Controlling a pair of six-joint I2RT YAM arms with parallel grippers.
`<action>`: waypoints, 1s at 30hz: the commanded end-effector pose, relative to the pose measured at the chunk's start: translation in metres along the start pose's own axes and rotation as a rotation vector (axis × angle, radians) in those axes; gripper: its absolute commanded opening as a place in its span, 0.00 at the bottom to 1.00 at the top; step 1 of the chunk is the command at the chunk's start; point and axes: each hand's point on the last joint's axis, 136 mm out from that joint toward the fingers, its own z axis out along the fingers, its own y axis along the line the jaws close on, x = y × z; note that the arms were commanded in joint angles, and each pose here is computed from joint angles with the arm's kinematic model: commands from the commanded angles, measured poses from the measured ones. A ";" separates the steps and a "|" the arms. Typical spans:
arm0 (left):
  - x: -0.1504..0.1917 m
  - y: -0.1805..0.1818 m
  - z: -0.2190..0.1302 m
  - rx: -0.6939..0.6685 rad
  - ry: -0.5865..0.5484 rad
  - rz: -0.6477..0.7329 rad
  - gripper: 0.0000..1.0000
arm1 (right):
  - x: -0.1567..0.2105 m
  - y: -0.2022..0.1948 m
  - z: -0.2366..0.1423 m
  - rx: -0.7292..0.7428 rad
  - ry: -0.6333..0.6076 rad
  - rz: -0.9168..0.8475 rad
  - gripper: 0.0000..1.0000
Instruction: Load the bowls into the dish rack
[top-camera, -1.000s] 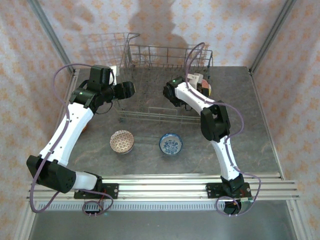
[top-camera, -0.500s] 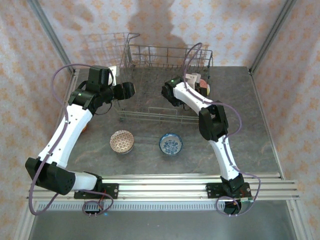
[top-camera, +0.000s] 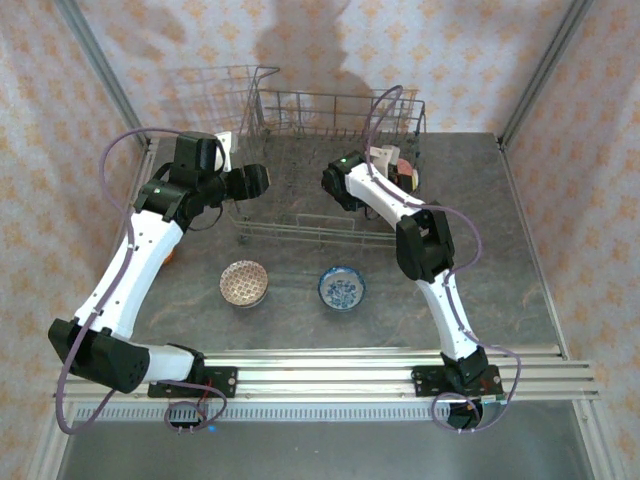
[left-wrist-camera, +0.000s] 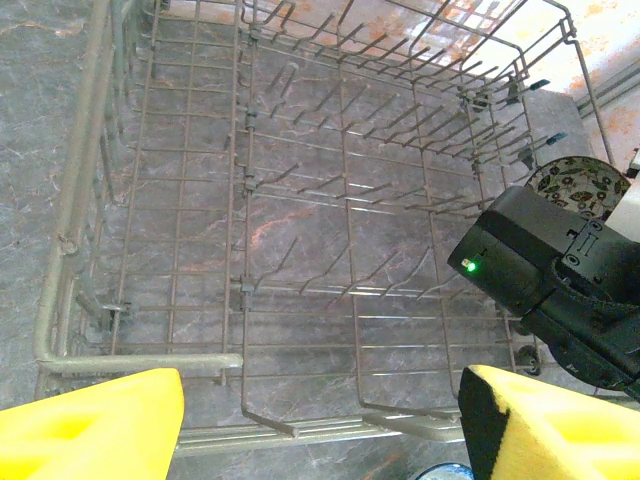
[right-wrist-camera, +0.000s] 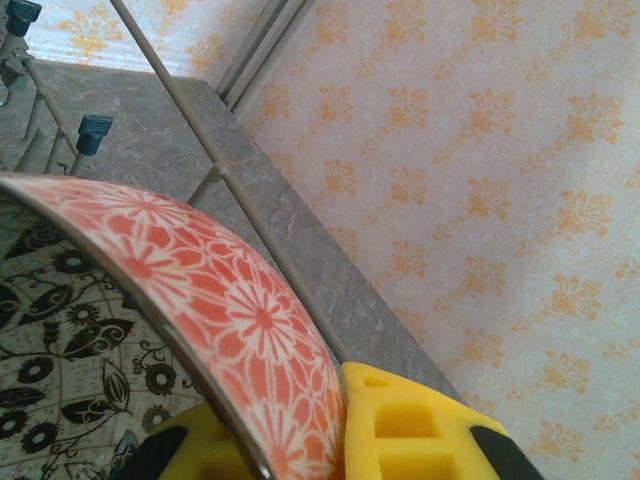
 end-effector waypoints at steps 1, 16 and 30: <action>-0.005 -0.005 -0.011 0.027 -0.030 0.021 0.74 | 0.064 0.017 -0.012 -0.013 0.221 -0.242 0.07; -0.007 -0.008 -0.015 0.046 -0.042 0.018 0.74 | 0.087 0.028 -0.017 -0.037 0.330 -0.274 0.07; -0.007 -0.008 -0.017 0.056 -0.050 0.008 0.74 | 0.108 0.042 -0.020 -0.045 0.393 -0.327 0.09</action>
